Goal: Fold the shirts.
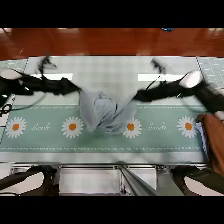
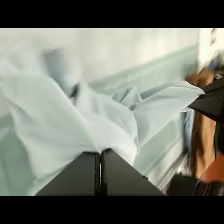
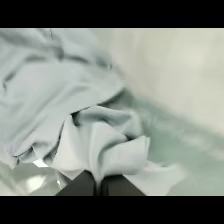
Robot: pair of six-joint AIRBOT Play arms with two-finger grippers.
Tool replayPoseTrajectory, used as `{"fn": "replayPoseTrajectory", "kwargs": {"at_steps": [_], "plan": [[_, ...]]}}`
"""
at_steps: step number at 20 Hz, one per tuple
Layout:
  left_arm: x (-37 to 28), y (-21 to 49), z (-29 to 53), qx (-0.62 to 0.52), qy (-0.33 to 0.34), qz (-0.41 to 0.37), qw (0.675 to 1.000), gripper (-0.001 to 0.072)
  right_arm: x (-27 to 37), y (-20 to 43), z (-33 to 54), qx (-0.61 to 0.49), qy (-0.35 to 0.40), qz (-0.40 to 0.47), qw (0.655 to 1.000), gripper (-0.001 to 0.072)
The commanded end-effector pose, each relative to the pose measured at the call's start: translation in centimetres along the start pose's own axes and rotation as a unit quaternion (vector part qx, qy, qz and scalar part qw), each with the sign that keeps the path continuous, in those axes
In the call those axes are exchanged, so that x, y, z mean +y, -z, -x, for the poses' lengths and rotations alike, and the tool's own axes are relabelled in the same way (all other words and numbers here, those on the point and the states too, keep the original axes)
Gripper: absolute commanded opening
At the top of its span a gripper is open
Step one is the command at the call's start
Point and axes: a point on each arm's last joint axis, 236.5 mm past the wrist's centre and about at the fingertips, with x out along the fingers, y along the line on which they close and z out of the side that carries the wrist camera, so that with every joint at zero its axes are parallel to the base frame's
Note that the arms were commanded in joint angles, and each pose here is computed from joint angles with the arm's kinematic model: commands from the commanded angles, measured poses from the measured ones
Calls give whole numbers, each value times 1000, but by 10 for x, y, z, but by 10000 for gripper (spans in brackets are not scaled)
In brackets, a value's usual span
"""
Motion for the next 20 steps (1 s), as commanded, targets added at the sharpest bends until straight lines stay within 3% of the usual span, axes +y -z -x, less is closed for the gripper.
{"fn": "replayPoseTrajectory", "kwargs": {"at_steps": [1, 5, 12, 16, 20], "plan": [[-79, -60, 71, -114, 29, -81, 990, 19, 20, -80, 127, -133, 111, 88, 981, 29], [-172, -86, 161, -223, 18, -191, 956, 19, 89, -107, 259, -253, 154, 173, 939, 29], [-274, -32, 273, -363, -61, -310, 876, 19, 129, -40, 390, -350, 221, 206, 887, 29], [-298, 37, 267, -335, -100, -355, 867, 20, 137, 14, 408, -340, 218, 193, 894, 29], [-288, 75, 264, -335, -148, -345, 864, 19, 117, 58, 378, -260, 216, 157, 928, 29]]}}
